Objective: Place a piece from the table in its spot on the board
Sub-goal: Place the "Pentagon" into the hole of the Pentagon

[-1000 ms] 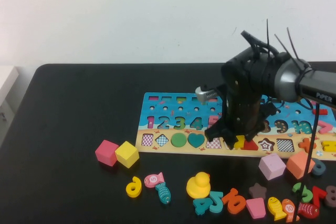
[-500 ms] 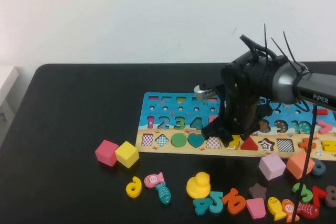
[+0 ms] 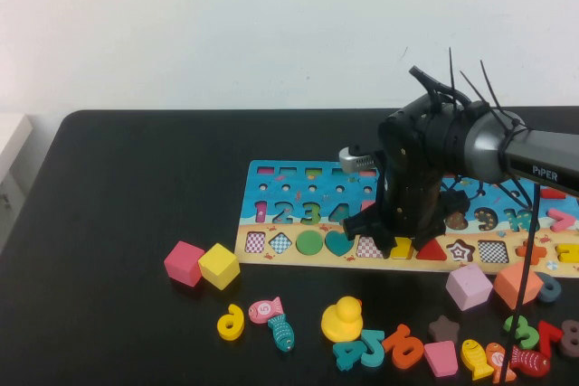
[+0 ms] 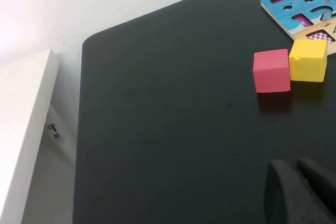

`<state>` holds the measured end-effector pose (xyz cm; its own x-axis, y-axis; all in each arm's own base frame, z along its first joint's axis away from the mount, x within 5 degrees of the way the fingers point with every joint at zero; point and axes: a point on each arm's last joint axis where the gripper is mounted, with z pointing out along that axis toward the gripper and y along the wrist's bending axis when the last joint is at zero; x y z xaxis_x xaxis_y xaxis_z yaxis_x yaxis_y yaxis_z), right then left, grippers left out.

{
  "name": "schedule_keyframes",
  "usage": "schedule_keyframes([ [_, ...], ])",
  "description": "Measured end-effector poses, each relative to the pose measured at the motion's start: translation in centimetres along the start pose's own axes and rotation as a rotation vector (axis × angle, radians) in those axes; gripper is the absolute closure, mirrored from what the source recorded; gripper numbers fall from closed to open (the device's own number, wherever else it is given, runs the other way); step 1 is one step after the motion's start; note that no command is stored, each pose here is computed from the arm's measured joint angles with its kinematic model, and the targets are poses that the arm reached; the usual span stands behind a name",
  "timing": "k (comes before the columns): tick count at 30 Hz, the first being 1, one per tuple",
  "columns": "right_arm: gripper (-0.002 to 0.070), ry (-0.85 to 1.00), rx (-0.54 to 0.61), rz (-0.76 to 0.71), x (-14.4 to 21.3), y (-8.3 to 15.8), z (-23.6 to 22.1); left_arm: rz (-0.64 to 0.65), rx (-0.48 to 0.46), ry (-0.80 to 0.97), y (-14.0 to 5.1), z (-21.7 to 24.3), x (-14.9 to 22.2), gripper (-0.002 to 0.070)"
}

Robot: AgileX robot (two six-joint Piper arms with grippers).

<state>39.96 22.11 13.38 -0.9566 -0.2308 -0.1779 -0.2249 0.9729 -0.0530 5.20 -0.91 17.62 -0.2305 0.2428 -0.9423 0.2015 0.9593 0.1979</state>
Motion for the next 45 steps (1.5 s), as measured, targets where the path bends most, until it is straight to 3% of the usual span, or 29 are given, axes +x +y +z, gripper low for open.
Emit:
schedule_keyframes([
  [45,0.0309,0.023,0.058,0.067,-1.2,-0.4,-1.9,0.000,0.000,0.000,0.0,0.0,0.0,0.0677],
])
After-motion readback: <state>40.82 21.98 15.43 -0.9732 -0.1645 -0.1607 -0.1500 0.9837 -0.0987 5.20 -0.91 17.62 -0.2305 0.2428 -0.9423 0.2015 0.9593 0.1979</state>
